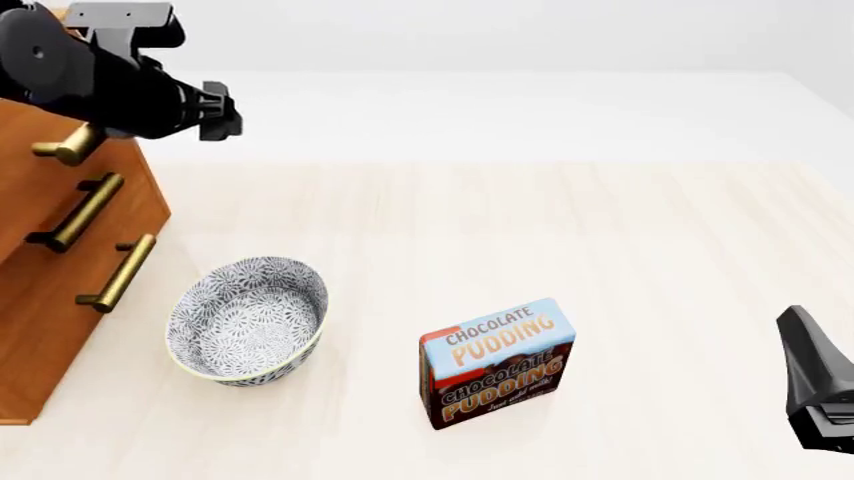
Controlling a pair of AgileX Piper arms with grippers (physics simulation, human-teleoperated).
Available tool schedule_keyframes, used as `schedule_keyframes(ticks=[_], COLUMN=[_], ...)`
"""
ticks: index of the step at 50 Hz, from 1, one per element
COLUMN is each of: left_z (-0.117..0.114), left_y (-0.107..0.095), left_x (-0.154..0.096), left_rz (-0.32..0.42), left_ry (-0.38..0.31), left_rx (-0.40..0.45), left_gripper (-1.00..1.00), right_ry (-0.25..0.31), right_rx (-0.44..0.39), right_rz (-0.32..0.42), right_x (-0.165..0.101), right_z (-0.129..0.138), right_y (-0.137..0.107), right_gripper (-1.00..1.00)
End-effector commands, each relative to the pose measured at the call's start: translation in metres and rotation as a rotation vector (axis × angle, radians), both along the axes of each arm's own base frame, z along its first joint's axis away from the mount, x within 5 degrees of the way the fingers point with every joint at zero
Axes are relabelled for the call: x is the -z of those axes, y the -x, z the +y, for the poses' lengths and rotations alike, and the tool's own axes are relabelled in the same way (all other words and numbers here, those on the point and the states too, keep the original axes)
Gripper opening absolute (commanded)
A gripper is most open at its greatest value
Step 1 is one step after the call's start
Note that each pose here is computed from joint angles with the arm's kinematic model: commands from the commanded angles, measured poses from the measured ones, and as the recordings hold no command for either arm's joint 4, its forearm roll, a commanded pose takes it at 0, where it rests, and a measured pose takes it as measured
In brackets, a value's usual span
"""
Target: Put the butter at the back in the top drawer of the cabinet and close it.
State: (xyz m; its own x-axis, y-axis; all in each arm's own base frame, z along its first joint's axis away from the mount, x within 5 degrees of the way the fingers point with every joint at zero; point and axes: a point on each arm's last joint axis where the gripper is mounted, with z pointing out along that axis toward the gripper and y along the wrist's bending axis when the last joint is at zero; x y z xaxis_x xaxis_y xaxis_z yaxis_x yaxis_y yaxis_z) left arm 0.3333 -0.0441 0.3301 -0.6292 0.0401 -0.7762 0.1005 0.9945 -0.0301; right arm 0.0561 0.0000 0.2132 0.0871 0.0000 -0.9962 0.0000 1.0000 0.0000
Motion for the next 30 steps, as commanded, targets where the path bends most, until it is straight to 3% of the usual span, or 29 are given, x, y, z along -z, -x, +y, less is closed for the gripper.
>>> schedule_keyframes(ticks=[1,30], left_z=[0.007,0.023], left_y=[-0.011,-0.020], left_x=[0.027,0.036], left_rz=[0.072,0.076], left_ry=[0.007,0.011], left_rx=[-0.031,-0.081], left_gripper=[1.00,1.00], right_ry=[0.000,0.000], right_rx=[0.000,0.000], right_rz=[0.000,0.000], right_x=[0.000,0.000], right_z=[0.000,0.000], right_y=[0.000,0.000], right_gripper=[1.00,1.00])
